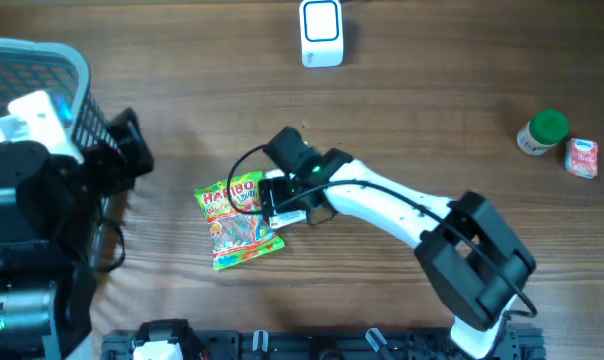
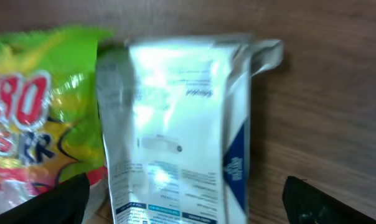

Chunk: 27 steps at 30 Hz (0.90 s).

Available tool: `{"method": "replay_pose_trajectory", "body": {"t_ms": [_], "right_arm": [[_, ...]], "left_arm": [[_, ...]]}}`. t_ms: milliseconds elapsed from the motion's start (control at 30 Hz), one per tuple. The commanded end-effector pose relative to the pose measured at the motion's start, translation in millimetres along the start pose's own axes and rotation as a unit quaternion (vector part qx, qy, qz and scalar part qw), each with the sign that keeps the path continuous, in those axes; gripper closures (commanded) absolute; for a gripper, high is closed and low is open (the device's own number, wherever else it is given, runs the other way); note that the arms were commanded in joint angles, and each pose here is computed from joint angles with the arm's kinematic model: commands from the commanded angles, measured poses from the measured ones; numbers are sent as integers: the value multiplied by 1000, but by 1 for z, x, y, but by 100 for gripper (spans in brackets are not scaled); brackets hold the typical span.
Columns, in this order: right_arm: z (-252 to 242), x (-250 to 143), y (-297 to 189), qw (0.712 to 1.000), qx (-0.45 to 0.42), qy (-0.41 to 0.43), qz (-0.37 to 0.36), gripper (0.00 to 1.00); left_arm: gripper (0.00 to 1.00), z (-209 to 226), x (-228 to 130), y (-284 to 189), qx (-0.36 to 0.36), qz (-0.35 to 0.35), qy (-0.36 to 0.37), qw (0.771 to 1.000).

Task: Scan the item barcode

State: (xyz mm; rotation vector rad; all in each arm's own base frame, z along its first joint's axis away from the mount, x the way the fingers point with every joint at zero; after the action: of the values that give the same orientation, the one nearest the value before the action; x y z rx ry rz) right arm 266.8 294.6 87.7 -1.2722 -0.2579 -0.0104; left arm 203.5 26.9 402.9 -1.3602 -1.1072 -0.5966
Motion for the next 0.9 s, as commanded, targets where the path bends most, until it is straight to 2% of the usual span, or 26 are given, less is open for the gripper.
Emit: {"method": "replay_pose_trajectory", "body": {"t_ms": [0,100,167,333,400,500,567,633,733,867], "right_arm": [[-5,-1,11,999,-34,16,-12,0],[-12,-4,27,998,-63,13,-9,0],[-19,-8,38,997,-82,16,1,1],[-24,-8,37,994,-97,45,6,13],[-32,-10,35,992,-110,57,19,15],[-55,-7,28,986,-137,82,43,15],[-76,-3,24,981,-154,100,59,20],[-88,1,21,981,-136,109,80,22],[-103,8,18,980,-124,125,90,22],[-117,13,15,980,-128,119,92,22]], "left_arm": [[0,34,9,0,84,-17,-81,993],[0,64,10,5,136,-14,-135,981],[0,80,9,13,131,0,-164,978],[0,104,1,44,93,57,-222,969],[0,110,-3,59,74,82,-238,965],[0,118,-11,85,64,121,-249,959],[0,128,-18,102,81,142,-254,953],[0,137,-22,119,91,155,-258,949],[0,151,-23,142,109,152,-256,948],[0,175,-20,155,183,124,-239,946]]}}
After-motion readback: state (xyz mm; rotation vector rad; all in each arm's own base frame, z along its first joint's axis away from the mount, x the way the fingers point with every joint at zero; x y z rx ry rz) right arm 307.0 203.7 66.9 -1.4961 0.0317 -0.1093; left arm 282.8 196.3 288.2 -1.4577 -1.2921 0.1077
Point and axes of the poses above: each gripper's point midway between its finger pads, its own y axis out along the fingers, its own z axis along the line the jaws close on, x = y × z, the point moved 7 cm from there along -y, back along the fingers, and after that the axes turned 4 degrees about y, right-handed, at the moved point
